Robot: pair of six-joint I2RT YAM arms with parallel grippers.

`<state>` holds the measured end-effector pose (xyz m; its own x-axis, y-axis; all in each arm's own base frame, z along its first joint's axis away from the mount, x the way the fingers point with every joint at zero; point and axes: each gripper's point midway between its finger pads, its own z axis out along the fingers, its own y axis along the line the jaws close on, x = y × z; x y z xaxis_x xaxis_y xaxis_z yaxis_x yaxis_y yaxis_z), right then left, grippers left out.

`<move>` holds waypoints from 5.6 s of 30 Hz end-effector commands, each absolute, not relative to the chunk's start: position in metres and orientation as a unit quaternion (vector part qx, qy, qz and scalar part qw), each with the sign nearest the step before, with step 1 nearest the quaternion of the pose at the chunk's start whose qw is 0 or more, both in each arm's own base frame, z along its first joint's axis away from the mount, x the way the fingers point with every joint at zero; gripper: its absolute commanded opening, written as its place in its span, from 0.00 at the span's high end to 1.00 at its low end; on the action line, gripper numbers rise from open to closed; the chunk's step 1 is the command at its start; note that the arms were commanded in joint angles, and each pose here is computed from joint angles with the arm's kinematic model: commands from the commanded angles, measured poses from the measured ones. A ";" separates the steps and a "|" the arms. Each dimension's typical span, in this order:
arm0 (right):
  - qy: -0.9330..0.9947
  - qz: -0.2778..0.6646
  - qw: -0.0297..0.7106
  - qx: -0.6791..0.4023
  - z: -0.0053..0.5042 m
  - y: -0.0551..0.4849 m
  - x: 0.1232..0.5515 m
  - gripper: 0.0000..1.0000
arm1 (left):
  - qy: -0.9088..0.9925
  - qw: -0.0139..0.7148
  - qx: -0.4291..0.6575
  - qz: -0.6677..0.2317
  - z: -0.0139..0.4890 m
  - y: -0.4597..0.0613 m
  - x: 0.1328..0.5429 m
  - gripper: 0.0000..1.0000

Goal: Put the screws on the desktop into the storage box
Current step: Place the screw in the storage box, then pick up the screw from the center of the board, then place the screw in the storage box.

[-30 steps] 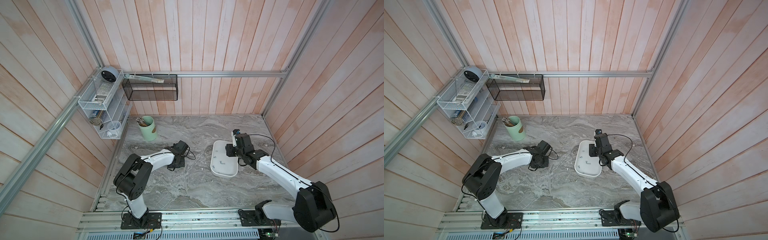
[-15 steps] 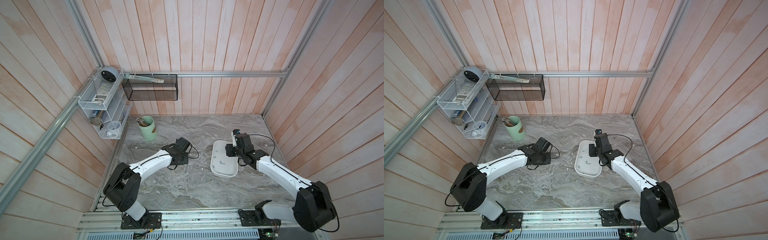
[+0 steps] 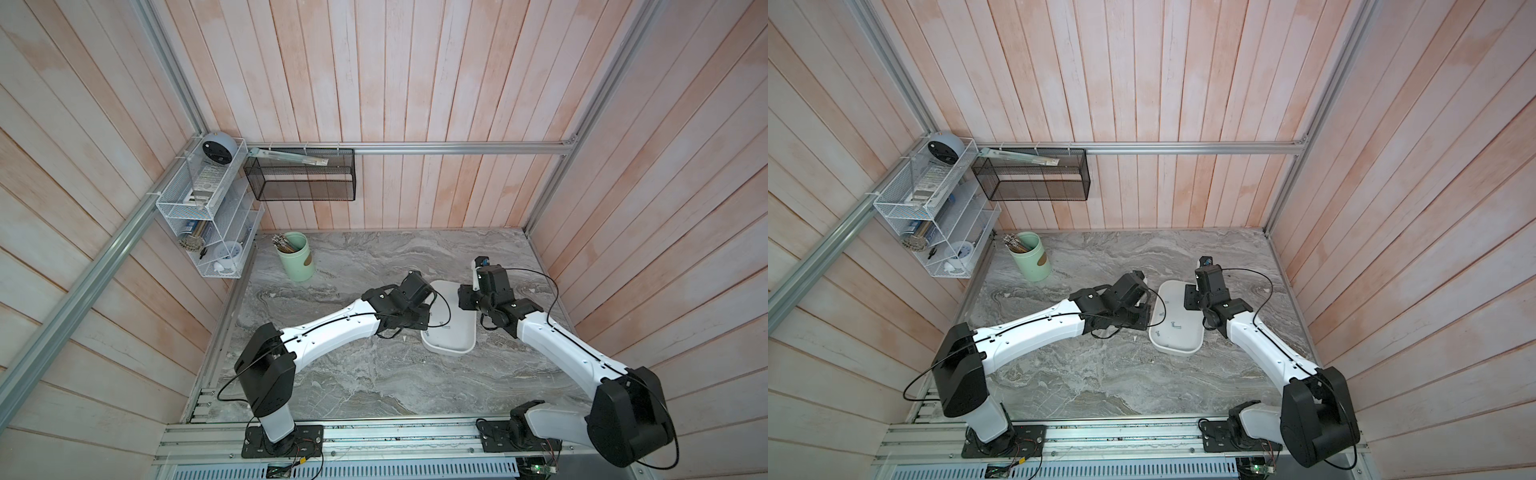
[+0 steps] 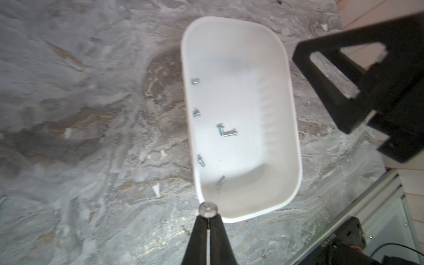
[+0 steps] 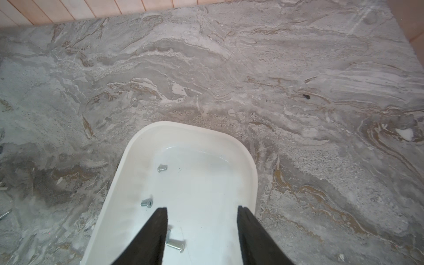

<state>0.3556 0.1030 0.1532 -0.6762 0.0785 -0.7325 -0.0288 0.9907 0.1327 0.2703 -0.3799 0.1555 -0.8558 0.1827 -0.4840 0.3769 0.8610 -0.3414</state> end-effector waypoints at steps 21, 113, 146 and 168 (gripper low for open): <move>0.904 0.083 0.408 0.096 0.150 0.066 0.352 0.45 | 0.941 0.180 0.194 -0.211 0.113 -0.447 0.256 0.59; 0.700 0.147 0.103 -0.692 -0.011 0.450 0.290 0.80 | 0.947 0.318 -0.047 0.020 0.196 -0.058 0.253 0.50; 0.771 0.219 0.191 -0.566 0.095 0.448 0.307 1.00 | 0.949 0.312 -0.046 0.023 0.192 -0.058 0.255 0.50; 0.871 0.237 0.415 -0.112 0.160 0.175 0.368 0.99 | 0.949 0.313 -0.045 0.018 0.193 -0.059 0.255 0.50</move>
